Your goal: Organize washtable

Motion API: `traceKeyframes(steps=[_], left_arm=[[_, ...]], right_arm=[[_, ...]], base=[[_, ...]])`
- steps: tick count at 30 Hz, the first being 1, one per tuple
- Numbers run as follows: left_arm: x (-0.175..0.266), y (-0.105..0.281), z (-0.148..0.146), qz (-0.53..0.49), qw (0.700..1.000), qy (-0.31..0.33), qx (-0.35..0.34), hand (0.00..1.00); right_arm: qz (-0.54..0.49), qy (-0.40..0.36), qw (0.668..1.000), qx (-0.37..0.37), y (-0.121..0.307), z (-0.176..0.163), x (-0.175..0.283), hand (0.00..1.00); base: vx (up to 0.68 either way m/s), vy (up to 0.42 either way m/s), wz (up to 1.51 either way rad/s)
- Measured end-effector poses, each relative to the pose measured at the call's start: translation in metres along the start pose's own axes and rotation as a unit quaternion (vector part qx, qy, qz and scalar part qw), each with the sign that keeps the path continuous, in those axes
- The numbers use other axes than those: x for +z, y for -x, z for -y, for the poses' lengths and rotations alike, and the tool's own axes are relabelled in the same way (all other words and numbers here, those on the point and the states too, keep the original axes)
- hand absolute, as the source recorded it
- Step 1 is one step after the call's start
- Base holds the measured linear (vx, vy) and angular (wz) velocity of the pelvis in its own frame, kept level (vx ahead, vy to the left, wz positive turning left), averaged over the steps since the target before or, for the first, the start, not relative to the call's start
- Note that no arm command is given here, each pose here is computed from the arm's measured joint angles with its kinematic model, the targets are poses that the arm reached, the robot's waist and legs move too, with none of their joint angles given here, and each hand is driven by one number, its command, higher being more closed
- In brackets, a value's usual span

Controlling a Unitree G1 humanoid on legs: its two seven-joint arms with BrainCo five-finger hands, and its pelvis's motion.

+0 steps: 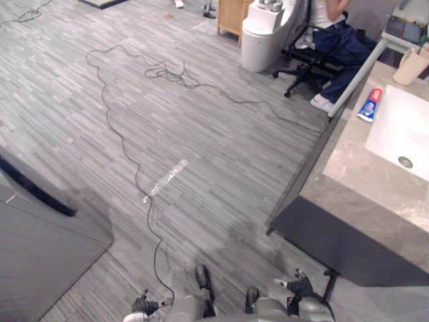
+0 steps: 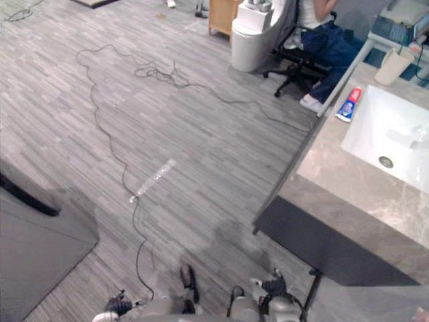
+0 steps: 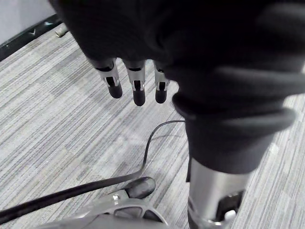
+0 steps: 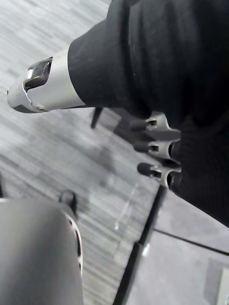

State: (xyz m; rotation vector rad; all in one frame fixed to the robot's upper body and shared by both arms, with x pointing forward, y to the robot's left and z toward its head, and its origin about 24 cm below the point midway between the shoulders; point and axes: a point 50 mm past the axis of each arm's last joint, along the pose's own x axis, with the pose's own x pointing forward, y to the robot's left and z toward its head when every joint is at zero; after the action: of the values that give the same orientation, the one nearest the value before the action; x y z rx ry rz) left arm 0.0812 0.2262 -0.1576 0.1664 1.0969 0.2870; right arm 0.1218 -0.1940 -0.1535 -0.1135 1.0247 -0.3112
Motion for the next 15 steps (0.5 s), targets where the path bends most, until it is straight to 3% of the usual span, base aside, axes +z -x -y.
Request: traceKeyframes(steps=[15], left_arm=[[0.022, 0.000, 0.015, 0.041, 0.999, 0.029, -0.013, 0.00]], right_arm=[[0.028, -0.041, 0.999, -0.010, -0.002, 0.003, 0.019, 0.00]], base=[[0.04, 0.045, 0.26]])
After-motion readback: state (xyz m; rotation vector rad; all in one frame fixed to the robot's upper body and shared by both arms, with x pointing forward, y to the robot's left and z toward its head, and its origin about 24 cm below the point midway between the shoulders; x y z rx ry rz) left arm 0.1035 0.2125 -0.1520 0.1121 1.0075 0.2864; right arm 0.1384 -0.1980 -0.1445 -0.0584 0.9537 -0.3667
